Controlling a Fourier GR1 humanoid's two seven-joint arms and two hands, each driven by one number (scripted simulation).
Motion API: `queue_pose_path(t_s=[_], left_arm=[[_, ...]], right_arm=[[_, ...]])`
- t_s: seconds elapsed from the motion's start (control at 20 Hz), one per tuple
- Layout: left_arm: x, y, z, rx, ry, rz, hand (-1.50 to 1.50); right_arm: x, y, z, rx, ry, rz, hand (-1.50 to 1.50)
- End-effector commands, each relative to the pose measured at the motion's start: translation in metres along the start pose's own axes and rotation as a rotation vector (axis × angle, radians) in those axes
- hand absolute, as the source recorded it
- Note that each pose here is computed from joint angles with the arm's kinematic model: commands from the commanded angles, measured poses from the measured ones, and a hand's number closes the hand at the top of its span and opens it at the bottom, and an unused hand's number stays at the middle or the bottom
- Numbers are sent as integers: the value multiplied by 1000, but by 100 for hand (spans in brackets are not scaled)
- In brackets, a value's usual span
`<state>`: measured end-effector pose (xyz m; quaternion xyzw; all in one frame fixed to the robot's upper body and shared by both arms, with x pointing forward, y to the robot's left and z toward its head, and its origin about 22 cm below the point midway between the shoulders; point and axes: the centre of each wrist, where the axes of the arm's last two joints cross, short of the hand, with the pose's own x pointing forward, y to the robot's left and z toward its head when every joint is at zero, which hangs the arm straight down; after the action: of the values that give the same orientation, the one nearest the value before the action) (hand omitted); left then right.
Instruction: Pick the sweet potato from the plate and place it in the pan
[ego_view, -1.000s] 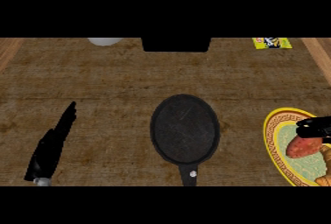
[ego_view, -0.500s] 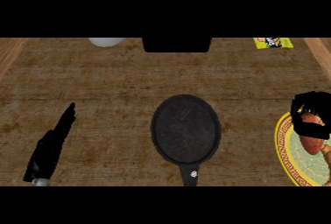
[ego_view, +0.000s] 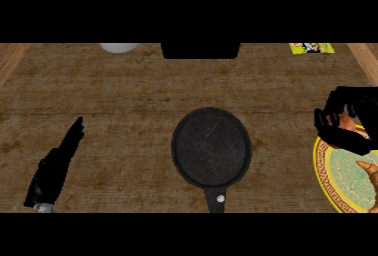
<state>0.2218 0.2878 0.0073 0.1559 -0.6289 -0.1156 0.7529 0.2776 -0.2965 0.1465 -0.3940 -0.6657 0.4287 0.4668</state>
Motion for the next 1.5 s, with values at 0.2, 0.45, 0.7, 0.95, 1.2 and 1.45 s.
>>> queue_pose_path(t_s=[0.2, 0.45, 0.7, 0.95, 1.2, 1.45], left_arm=[[18, 2, -5, -5, -37, -8, 0], [2, 4, 12, -16, -22, -5, 0], [10, 2, -6, -13, -25, -4, 0], [-1, -3, -13, -11, -9, 6, 0], [6, -13, -6, -35, -38, -20, 0], [8, -15, 0, -31, -45, 10, 0]], right_arm=[[57, 8, -29, 18, -92, -175, 150], [110, 51, -63, 87, -85, -247, 150], [141, 109, -82, 193, -92, -289, 150], [169, 153, -99, 278, -89, -198, 150], [193, 198, -98, 472, -119, -184, 150], [160, 216, -92, 576, 167, -511, -150]])
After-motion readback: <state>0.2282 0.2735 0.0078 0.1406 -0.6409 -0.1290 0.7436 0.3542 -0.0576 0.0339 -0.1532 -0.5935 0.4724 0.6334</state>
